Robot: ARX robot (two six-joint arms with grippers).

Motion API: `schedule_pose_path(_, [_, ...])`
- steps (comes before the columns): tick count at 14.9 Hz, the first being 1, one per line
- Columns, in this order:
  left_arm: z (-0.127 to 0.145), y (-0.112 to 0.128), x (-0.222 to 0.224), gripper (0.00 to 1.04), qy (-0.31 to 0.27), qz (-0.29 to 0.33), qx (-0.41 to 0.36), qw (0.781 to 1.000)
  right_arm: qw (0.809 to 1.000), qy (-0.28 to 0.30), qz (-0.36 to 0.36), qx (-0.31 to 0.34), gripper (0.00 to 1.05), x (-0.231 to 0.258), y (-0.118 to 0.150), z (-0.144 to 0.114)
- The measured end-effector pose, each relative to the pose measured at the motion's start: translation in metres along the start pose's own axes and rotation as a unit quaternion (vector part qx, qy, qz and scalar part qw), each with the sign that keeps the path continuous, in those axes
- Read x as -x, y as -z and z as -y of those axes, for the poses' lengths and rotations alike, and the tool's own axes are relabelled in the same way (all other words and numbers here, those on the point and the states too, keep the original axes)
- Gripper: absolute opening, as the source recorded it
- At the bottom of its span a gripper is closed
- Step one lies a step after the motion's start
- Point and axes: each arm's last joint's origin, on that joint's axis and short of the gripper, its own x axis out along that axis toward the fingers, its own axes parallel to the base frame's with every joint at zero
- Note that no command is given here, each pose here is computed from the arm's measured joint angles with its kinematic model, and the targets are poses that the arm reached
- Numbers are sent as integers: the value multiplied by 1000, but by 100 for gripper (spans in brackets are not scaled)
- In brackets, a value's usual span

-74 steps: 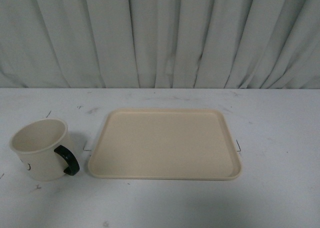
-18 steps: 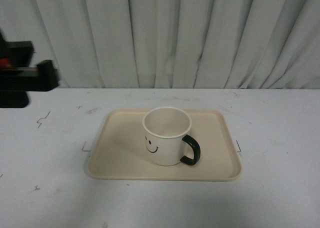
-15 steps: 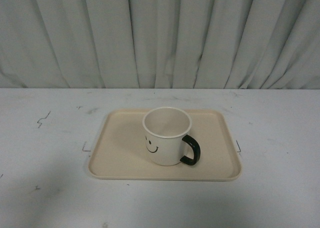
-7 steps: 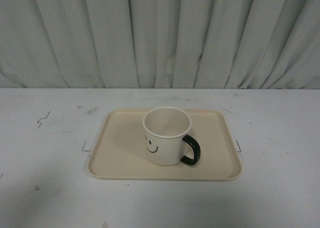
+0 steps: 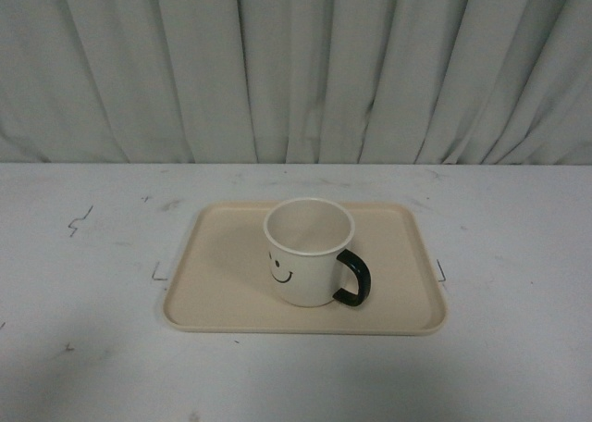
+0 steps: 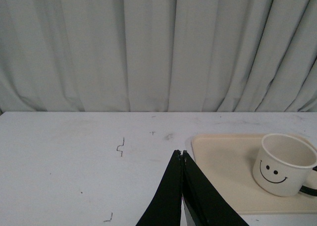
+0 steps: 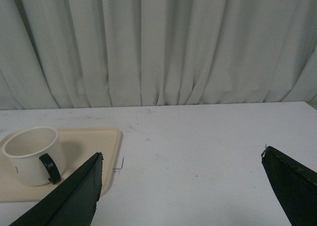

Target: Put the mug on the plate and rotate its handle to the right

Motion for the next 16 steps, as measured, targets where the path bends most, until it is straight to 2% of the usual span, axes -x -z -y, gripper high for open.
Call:
schedule_pose_path(4, [0, 0, 5, 2, 0, 0, 0, 1000, 1000, 0, 0, 0, 98, 0, 0, 0])
schedule_pose_path(5, [0, 7, 11, 2, 1, -27, 0, 1000, 1000, 0, 0, 0, 98, 0, 0, 0])
schedule_pose_path(6, [0, 2, 15, 2, 0, 3, 0, 1000, 1000, 0, 0, 0, 98, 0, 0, 0])
schedule_pose_path(9, [0, 3, 15, 3, 0, -4, 0, 1000, 1000, 0, 0, 0, 98, 0, 0, 0])
schedule_pose_path(12, [0, 4, 15, 39, 0, -6, 0, 1000, 1000, 0, 0, 0, 98, 0, 0, 0])
schedule_pose_path(13, [0, 4, 15, 50, 0, -6, 0, 1000, 999, -4, 33, 7, 98, -5, -9, -2])
schedule_pose_path(16, [0, 4, 15, 86, 0, -6, 0, 1000, 996, -55, 56, 50, 98, -57, -57, -23])
